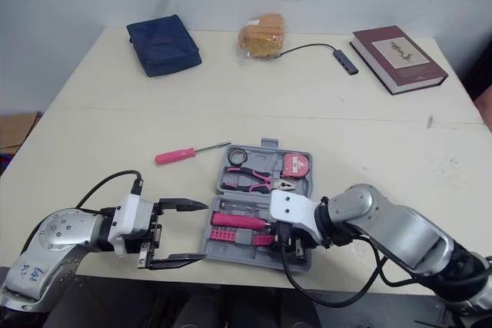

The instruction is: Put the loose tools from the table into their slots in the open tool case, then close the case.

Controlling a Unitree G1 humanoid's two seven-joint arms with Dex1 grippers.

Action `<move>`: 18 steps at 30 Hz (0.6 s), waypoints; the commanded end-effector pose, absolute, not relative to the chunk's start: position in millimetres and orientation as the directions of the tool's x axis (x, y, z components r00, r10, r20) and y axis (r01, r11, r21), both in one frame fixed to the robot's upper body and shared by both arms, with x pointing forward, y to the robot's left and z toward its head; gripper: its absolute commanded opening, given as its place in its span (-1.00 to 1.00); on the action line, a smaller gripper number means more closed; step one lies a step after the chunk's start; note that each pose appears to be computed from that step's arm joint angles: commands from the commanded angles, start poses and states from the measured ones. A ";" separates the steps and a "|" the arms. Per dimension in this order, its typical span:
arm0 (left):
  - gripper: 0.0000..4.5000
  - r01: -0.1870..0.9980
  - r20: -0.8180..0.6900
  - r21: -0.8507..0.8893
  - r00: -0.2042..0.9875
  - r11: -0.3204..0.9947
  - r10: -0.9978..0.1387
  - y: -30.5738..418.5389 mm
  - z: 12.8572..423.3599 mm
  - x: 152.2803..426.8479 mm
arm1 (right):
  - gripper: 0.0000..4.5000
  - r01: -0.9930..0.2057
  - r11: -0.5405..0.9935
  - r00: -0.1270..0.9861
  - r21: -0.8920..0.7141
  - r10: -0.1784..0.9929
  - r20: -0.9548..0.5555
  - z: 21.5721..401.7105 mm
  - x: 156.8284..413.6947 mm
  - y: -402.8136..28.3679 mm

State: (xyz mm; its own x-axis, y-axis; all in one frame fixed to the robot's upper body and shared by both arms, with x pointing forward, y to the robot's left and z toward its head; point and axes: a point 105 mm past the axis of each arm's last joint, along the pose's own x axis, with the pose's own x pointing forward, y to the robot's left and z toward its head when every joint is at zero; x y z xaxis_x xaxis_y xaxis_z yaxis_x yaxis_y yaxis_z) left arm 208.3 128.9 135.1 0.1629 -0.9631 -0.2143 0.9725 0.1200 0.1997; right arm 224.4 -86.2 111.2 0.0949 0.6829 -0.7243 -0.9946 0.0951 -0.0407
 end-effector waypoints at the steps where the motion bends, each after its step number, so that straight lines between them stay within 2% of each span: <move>1: 1.00 0.966 -0.203 0.232 0.162 0.113 -0.966 128.1 143.9 205.5 | -0.68 -0.991 0.128 0.115 -0.041 0.653 -0.749 103.9 230.0 -87.6; 16: 1.00 0.966 -0.201 0.224 0.177 0.130 -0.964 127.1 144.0 204.4 | -0.68 -0.988 0.155 0.111 -0.010 0.657 -0.746 108.5 231.3 -84.8; 18: 1.00 0.966 -0.201 0.222 0.179 0.133 -0.963 127.6 143.7 204.2 | -0.22 -0.992 0.124 0.096 -0.013 0.690 -0.717 117.3 227.7 -83.3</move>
